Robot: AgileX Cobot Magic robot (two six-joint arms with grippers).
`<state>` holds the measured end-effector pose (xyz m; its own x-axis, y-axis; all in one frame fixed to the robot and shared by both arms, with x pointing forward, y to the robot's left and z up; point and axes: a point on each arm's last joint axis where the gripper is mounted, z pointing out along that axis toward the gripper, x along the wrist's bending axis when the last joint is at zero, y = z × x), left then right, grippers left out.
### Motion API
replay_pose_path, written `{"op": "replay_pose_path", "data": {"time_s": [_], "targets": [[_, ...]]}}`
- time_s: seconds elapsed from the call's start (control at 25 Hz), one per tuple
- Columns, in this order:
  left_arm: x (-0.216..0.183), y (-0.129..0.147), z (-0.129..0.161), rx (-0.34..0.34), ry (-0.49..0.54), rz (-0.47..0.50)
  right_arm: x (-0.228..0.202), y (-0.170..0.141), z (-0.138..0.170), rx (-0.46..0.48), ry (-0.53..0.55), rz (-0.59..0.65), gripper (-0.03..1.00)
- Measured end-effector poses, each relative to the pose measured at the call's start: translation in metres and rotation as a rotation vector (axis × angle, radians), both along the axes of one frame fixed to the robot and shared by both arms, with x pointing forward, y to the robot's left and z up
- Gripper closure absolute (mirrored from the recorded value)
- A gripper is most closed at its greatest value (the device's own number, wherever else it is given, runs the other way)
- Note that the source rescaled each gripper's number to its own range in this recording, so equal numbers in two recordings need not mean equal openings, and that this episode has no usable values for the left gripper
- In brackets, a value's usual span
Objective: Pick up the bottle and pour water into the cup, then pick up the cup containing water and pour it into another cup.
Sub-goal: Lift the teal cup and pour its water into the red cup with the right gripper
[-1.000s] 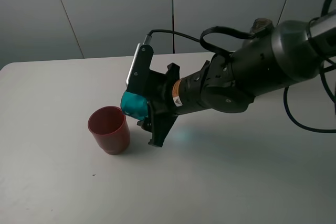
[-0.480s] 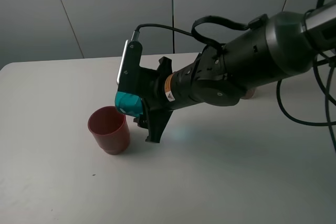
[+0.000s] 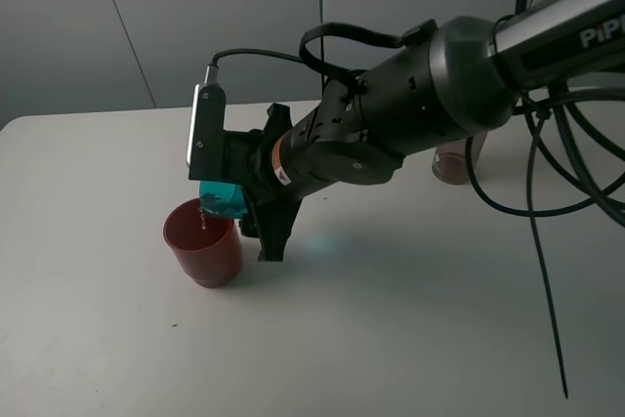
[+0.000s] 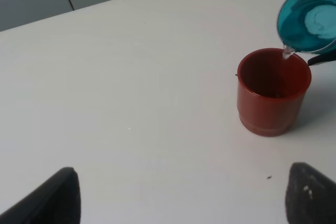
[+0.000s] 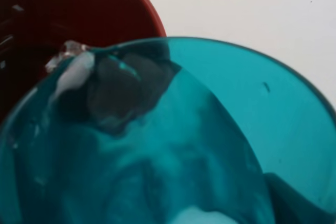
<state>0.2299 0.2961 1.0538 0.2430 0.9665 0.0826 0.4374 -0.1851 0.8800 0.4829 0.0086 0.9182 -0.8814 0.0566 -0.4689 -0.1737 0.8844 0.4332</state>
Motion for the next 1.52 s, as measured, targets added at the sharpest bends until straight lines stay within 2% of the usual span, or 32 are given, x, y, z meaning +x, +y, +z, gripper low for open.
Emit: {"op": "replay_pose_path", "data": {"time_s": [0.72,1.28,1.52], "targets": [[0.0,0.0,0.0,0.0,0.0,0.0,0.005,0.007,0.009,-0.097,-0.138,0.135,0.89],[0.0,0.0,0.0,0.0,0.0,0.0,0.005,0.014,0.014,-0.097,-0.26,0.303,0.89],[0.0,0.0,0.0,0.0,0.0,0.0,0.009,0.02,0.018,-0.083,-0.282,0.311,0.89]]}}
